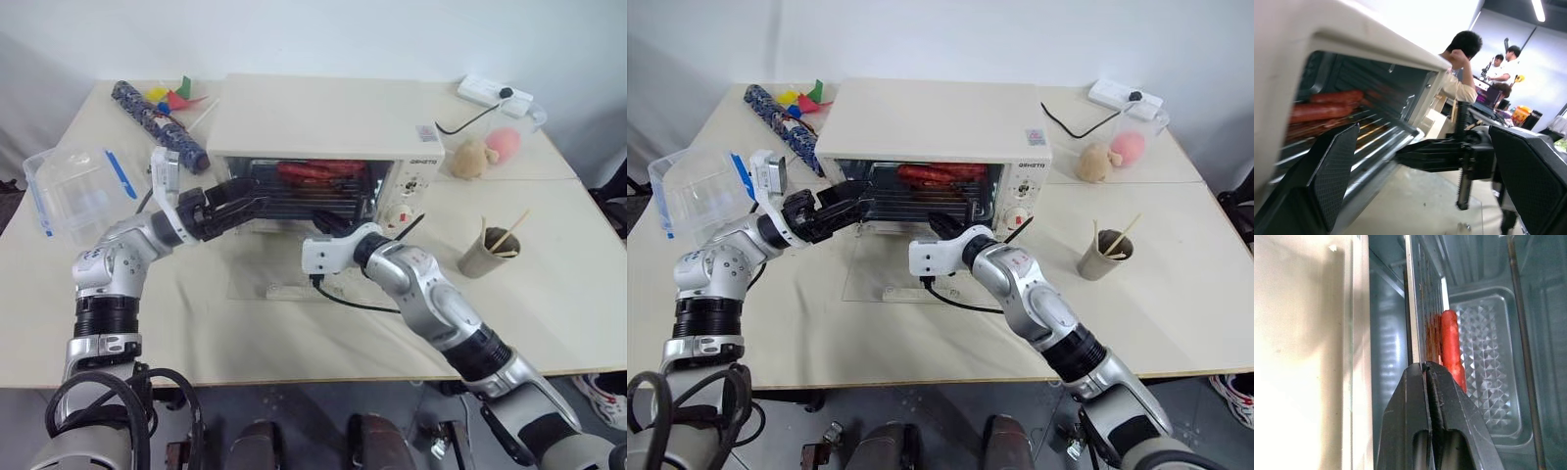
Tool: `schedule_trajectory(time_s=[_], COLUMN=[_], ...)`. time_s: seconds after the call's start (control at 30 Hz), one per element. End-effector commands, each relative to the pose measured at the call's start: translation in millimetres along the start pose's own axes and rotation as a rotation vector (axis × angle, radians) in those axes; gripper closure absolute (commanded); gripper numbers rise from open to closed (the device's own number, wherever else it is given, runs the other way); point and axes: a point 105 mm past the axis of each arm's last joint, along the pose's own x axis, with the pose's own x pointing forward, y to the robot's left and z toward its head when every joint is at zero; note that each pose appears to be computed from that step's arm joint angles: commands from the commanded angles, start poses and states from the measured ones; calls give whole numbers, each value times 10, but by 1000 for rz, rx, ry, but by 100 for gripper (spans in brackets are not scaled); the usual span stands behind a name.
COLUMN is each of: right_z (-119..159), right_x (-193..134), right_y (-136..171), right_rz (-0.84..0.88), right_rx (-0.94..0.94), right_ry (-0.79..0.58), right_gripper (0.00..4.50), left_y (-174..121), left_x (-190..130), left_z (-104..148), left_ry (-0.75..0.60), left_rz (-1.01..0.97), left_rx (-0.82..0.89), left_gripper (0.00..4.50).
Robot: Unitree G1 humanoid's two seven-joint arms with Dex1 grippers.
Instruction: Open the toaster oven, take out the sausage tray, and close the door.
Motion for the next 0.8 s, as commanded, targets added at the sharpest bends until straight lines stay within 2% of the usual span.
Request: schedule_trajectory(time_s=[0.03,0.8], right_z=[64,208], right_x=[-128,-488], right_y=[-163,-6], right_rz=[-58,-53], right_rx=[-34,-123], right_ry=[-35,-123], right_gripper=[447,447], left_y=[30,127], left_x=[-5,-70], left_z=[104,168], left_ry=[8,8], left_rz=[-4,32], left_rx=[55,85], left_gripper=[0,0])
